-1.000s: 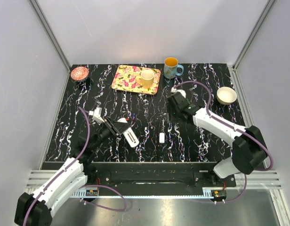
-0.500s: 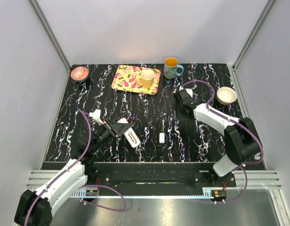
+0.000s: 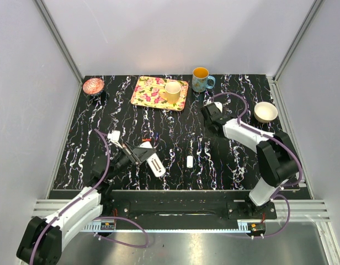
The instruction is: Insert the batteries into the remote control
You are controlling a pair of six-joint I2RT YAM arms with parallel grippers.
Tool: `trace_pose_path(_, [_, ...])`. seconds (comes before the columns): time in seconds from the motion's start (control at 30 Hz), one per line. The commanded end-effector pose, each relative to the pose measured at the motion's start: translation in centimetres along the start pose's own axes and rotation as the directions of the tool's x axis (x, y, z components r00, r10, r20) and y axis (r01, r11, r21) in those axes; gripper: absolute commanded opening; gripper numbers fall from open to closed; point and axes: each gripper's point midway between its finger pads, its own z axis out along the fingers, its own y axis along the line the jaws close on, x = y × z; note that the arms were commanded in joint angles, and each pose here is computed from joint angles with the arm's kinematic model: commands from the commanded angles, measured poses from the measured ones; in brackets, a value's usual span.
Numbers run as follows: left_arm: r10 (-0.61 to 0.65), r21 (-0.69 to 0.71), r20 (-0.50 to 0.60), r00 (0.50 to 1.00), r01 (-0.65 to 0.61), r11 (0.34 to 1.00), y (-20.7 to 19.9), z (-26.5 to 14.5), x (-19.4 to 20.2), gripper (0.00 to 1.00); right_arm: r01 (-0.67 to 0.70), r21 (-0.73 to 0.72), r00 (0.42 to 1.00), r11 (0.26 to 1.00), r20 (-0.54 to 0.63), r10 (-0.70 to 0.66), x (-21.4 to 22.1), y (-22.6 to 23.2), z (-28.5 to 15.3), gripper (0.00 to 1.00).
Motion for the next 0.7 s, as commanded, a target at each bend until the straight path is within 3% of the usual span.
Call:
trace_pose_path(0.0, [0.087,0.157,-0.048,0.995,-0.079,0.984,-4.2,0.1,0.0,0.0,0.025,-0.09,1.0,0.996,0.019,-0.023,-1.3,2.1,-0.1,0.38])
trace_pose_path(0.13, [0.094,0.162,-0.062,0.994,-0.083,0.983,-4.2,0.1,0.3,0.0,0.012,-0.123,1.0,0.992,-0.001,-0.013,0.5,2.0,-0.3,0.46])
trace_pose_path(0.37, [0.095,0.174,-0.055,0.994,-0.084,0.981,-4.4,0.2,0.1,0.0,-0.018,-0.125,1.0,0.992,0.014,0.019,1.0,1.6,-0.6,0.47])
trace_pose_path(0.53, [0.099,0.17,-0.029,0.995,-0.092,0.981,-4.6,0.4,-0.4,0.0,-0.025,-0.282,0.996,0.959,0.072,0.047,-1.5,5.1,-2.6,0.46])
trace_pose_path(0.67, [0.1,0.17,-0.01,0.995,-0.097,0.981,-4.5,0.3,-0.6,0.0,0.081,-0.323,0.995,0.943,0.08,-0.058,-1.4,9.7,-3.2,0.47])
